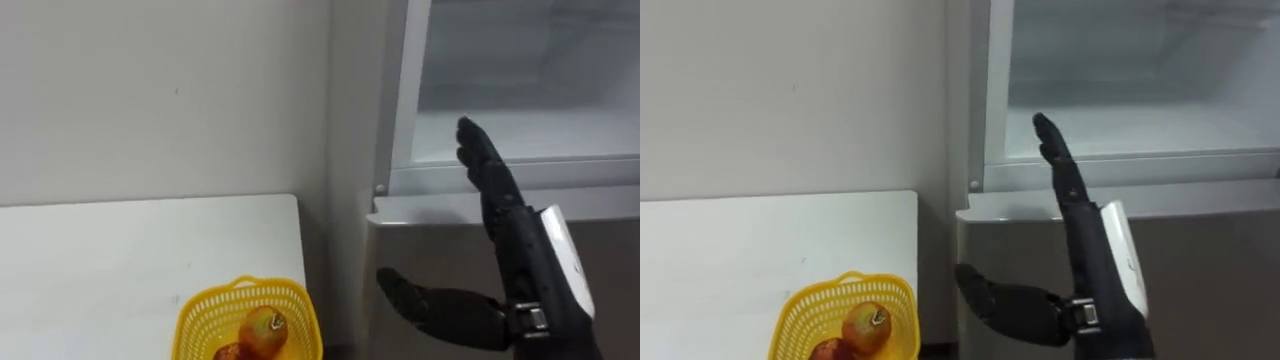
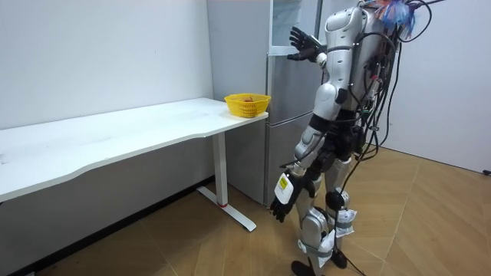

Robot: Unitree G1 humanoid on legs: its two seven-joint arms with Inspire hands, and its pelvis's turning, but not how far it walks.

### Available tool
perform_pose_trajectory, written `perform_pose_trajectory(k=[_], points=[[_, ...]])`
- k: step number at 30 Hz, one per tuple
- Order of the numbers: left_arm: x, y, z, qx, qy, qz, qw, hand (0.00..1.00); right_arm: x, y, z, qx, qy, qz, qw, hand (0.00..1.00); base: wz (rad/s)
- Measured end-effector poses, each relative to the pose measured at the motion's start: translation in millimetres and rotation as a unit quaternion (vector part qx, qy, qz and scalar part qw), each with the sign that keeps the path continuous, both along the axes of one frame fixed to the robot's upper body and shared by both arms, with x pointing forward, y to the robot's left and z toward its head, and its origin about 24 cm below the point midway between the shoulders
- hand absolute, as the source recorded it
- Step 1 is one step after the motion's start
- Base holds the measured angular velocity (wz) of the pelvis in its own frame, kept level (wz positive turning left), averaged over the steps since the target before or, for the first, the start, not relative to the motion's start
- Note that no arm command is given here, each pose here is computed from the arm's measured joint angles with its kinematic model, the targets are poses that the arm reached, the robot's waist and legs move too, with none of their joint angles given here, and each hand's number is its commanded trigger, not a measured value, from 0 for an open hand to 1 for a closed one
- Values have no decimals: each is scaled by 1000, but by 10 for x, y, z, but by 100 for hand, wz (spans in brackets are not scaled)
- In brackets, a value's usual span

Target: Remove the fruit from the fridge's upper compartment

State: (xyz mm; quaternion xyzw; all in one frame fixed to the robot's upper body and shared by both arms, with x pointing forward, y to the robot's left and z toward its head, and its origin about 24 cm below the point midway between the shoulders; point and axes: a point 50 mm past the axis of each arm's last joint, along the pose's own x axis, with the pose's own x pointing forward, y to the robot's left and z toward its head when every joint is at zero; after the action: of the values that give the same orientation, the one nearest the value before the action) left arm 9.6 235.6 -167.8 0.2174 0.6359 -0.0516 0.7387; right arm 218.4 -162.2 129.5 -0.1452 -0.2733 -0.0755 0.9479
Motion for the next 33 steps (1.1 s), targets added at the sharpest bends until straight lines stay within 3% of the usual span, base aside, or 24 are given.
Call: perform_pose_trajectory(k=[5,13,21,25,30,33], points=[[36,-7,2,8,-13,-1,1000,0,-81,-173,-76,35,6,-47,998,0,-10],[169,-20,0,6,-26,-5,1000,0,-260,-358,-485,97,107,-85,986,0,-8],[111,-26,7,9,-28,-4,1000,0,-277,-493,-658,207,148,-96,962,0,-2],[122,-26,11,7,-37,18,999,0,-369,-621,-910,290,198,-119,929,0,-6],[113,-32,11,7,-40,25,999,0,-540,-824,-1416,384,285,-184,859,0,-2],[107,-27,12,5,-42,39,998,0,-614,-917,-1520,427,294,-210,829,0,0]])
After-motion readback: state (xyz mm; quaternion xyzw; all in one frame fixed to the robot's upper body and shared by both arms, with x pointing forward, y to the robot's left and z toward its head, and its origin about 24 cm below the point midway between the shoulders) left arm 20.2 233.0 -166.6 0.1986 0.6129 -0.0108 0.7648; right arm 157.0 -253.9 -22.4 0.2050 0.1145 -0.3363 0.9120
